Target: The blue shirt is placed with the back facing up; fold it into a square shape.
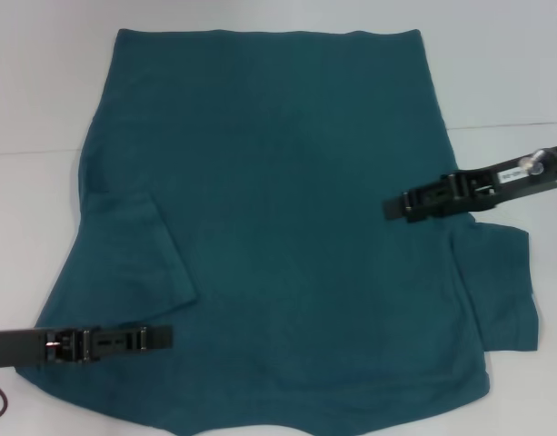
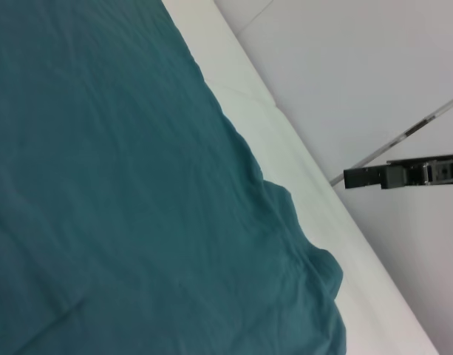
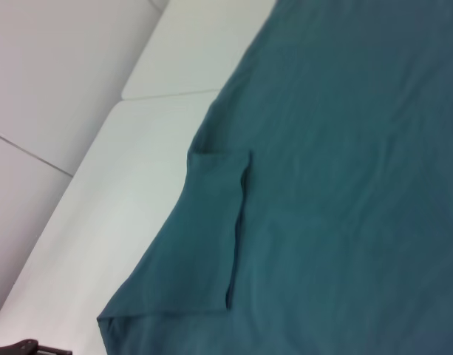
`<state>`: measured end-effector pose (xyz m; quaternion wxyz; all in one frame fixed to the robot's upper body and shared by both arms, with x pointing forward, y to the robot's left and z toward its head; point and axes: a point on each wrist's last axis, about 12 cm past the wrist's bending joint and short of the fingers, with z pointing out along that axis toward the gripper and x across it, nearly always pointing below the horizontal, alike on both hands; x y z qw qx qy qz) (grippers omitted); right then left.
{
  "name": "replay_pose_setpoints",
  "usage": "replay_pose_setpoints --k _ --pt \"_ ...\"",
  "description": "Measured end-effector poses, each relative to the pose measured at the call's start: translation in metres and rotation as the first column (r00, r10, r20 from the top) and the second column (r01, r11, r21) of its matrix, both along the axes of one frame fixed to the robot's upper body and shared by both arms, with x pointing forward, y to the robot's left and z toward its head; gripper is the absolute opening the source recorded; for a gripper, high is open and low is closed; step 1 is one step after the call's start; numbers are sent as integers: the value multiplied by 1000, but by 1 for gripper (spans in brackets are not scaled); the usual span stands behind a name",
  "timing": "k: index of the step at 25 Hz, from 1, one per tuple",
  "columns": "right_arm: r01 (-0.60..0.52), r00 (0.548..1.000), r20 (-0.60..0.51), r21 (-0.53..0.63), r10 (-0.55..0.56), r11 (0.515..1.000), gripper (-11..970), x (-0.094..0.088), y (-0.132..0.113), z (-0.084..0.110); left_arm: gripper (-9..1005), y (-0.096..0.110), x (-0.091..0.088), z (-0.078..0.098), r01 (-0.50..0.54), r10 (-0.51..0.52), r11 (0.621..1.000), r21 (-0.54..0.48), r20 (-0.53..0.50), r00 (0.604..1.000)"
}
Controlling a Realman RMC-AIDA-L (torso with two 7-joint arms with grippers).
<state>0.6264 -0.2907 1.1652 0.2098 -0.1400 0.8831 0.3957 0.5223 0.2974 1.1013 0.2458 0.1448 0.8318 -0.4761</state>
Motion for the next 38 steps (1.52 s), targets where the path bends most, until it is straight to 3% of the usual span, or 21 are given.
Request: replay_pose_setpoints --k 6,11,17,22,38 --pt "59 995 -77 28 -56 998 635 -15 -37 5 622 -3 3 0 -14 14 1000 -6 2 1000" --pt "191 974 -132 60 -182 980 672 -31 -78 7 621 -3 6 1 -26 26 1000 -5 9 1000" --pt "218 944 -235 -81 -232 972 742 -45 -102 0 621 -3 9 1 -45 45 999 0 8 999" --pt "206 932 -270 -157 -242 966 905 -50 -107 -6 622 -4 9 1 -47 47 999 -1 8 999" --pt "219 917 -286 -223 -279 950 909 -53 -97 -33 622 -7 13 0 -62 62 998 3 17 998"
